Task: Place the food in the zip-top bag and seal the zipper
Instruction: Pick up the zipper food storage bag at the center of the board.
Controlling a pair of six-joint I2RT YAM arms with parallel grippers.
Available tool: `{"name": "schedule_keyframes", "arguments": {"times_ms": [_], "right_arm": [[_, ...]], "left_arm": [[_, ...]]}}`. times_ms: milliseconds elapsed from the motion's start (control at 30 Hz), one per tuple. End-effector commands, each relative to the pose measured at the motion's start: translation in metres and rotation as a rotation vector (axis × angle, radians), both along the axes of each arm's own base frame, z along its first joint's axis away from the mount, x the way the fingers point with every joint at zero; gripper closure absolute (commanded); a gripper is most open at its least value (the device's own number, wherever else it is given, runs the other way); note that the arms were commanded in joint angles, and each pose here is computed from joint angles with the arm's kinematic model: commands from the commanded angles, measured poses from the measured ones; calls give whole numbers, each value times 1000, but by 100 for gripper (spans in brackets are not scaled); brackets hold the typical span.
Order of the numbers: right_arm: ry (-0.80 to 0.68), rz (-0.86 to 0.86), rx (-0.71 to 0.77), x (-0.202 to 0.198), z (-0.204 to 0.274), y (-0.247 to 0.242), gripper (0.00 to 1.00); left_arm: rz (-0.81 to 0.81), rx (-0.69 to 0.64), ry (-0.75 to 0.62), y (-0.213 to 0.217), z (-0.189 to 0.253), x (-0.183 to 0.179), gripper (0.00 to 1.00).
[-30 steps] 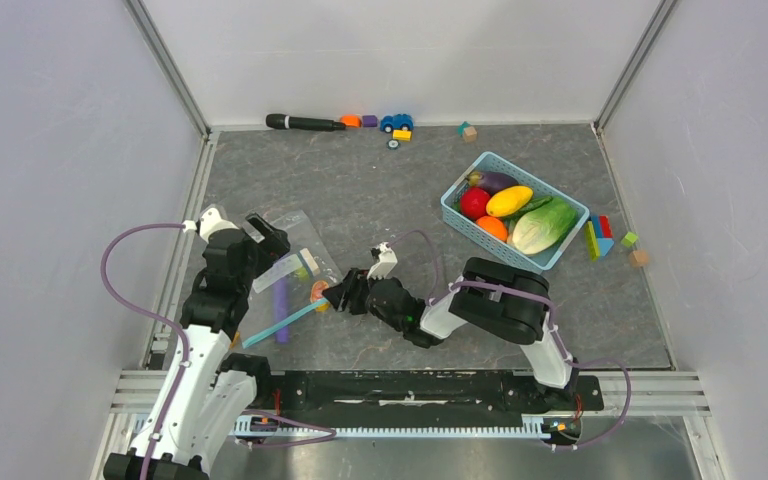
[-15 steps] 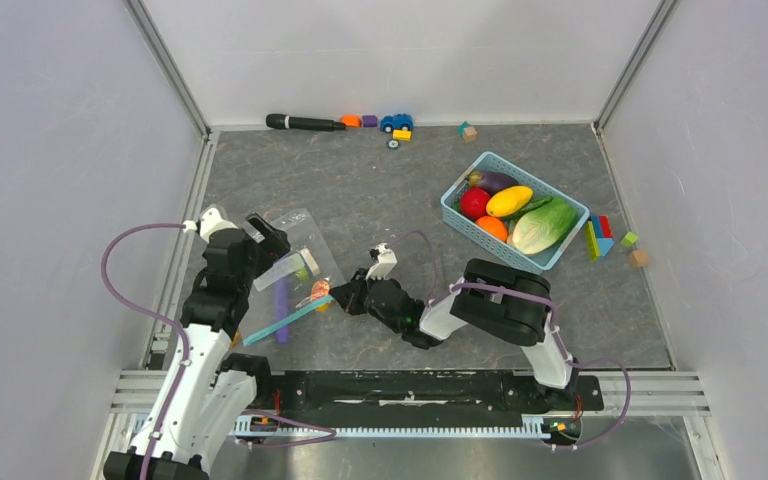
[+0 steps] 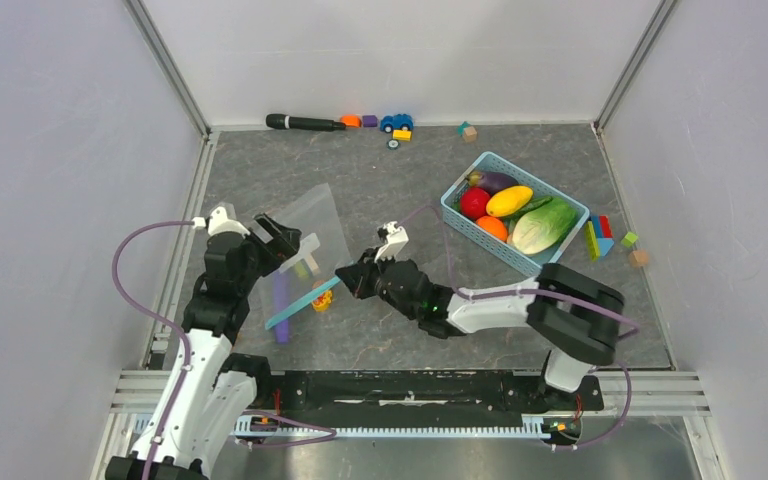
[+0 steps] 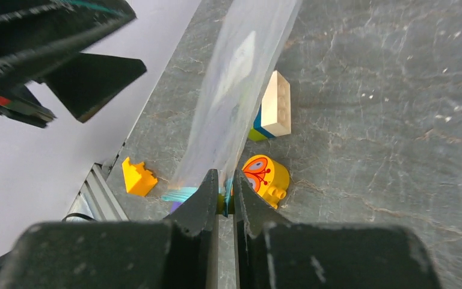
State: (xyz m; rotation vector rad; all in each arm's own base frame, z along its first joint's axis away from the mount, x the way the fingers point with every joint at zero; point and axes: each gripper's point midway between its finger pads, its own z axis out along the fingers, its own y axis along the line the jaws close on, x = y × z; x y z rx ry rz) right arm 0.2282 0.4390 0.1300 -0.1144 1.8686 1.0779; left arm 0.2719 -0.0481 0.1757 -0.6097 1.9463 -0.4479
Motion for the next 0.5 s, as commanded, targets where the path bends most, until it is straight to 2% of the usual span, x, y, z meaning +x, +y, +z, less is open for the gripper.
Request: {"name": "schedule_keyframes", "arguments": {"times_ms": [0, 200, 333, 467], "right_arm": [[-30, -1, -139, 4, 22, -20, 100], [-39, -19, -331, 11, 21, -69, 100], [-16, -85, -404, 21, 17, -111, 100], [3, -143, -458, 27, 13, -151, 100]], "left_arm": [[-181, -42, -153, -31, 31, 3, 0], [-296, -48, -189, -58, 42, -6, 0], [-462, -29, -204, -95, 43, -18, 0], [-654, 60, -176, -141, 34, -35, 0]]}}
